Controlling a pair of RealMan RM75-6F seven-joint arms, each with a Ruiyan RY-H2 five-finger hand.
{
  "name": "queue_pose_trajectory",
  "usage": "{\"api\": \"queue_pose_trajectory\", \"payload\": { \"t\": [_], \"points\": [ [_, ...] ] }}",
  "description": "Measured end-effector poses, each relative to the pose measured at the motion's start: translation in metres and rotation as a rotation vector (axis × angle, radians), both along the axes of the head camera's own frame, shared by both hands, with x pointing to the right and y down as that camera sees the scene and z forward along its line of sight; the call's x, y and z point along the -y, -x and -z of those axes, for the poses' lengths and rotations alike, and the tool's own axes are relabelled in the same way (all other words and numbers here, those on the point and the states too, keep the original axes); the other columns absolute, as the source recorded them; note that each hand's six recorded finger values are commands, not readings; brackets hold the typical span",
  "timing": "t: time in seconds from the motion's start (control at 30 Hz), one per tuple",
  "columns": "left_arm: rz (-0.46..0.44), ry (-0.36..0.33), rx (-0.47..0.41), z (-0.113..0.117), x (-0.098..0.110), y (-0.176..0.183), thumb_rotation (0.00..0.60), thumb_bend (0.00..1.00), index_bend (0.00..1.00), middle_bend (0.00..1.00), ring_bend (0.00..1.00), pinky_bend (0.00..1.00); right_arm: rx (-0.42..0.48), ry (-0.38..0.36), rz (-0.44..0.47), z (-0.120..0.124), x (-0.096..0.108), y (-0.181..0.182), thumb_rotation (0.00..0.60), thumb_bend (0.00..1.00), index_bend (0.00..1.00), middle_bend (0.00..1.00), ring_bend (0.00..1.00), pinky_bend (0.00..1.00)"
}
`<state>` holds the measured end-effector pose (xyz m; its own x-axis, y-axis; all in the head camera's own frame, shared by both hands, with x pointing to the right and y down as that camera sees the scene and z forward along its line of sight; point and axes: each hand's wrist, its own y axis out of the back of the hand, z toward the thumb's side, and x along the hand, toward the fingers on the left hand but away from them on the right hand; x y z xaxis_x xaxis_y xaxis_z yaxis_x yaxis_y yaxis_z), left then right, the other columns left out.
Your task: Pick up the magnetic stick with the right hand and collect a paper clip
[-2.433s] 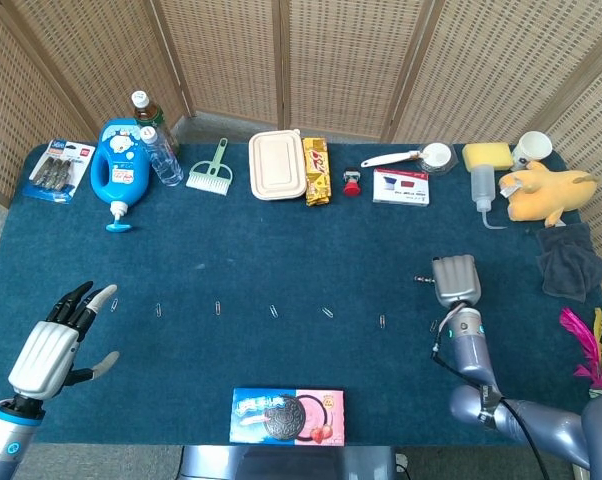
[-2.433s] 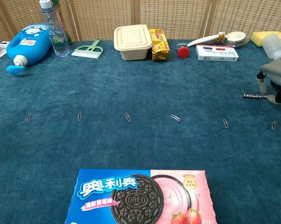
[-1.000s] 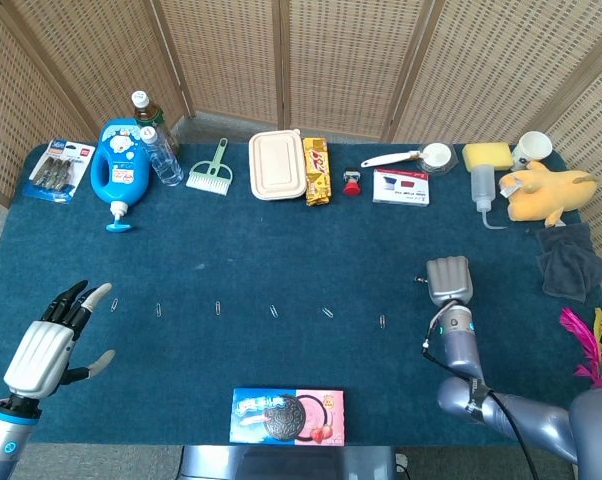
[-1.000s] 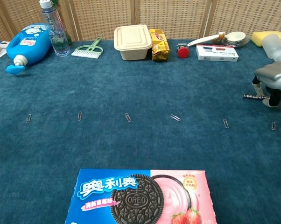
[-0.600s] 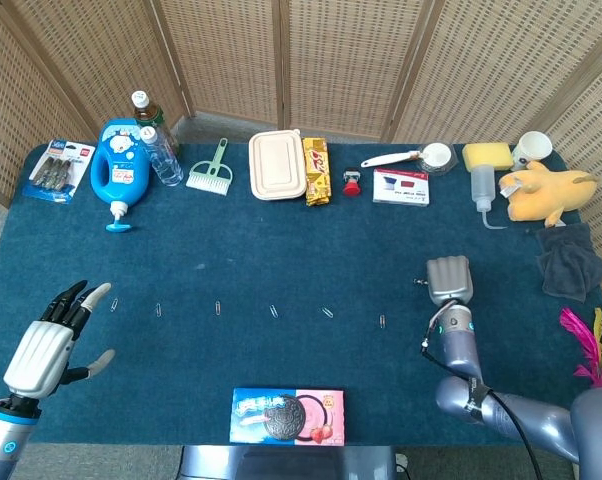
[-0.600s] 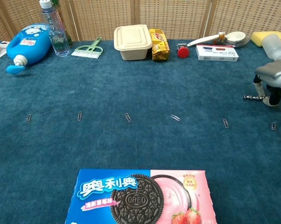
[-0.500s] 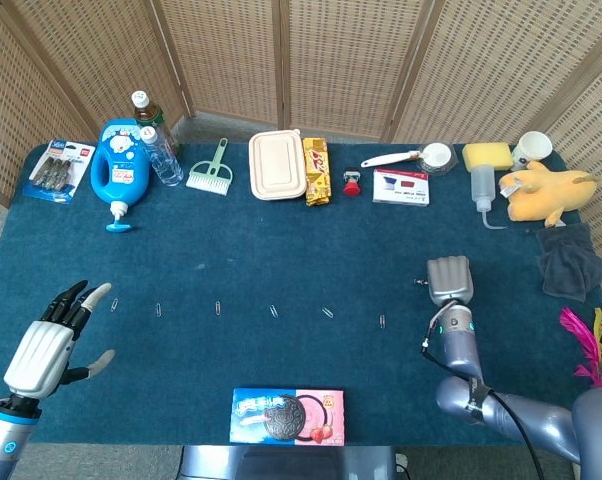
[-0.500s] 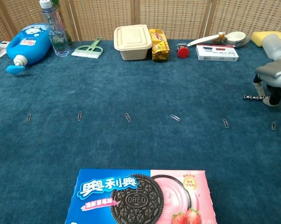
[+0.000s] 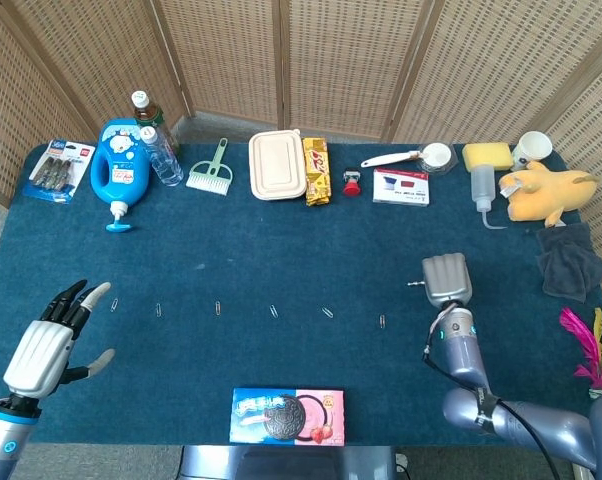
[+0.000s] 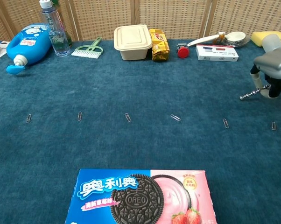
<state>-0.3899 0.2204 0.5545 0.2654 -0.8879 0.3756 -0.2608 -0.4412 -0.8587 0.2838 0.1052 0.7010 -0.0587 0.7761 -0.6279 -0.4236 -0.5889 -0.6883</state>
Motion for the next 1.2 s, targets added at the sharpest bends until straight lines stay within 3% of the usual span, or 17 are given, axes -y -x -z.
{"api": "queue_pose_trajectory", "payload": {
  "t": [0.57, 1.2],
  "points": [
    [-0.002, -0.004, -0.005, 0.002, -0.001, -0.002, 0.6, 0.42, 0.01, 0.15, 0.03, 0.1, 0.241, -0.044, 0.095, 0.063, -0.017, 0.043, 0.6, 0.45, 0.63, 0.87, 0.82, 0.58],
    [-0.003, -0.001, -0.008, 0.003, -0.003, 0.0, 0.6, 0.42, 0.01, 0.15, 0.03, 0.1, 0.176, -0.002, 0.241, 0.053, -0.052, 0.062, 0.6, 0.45, 0.63, 0.87, 0.82, 0.58]
  ]
}}
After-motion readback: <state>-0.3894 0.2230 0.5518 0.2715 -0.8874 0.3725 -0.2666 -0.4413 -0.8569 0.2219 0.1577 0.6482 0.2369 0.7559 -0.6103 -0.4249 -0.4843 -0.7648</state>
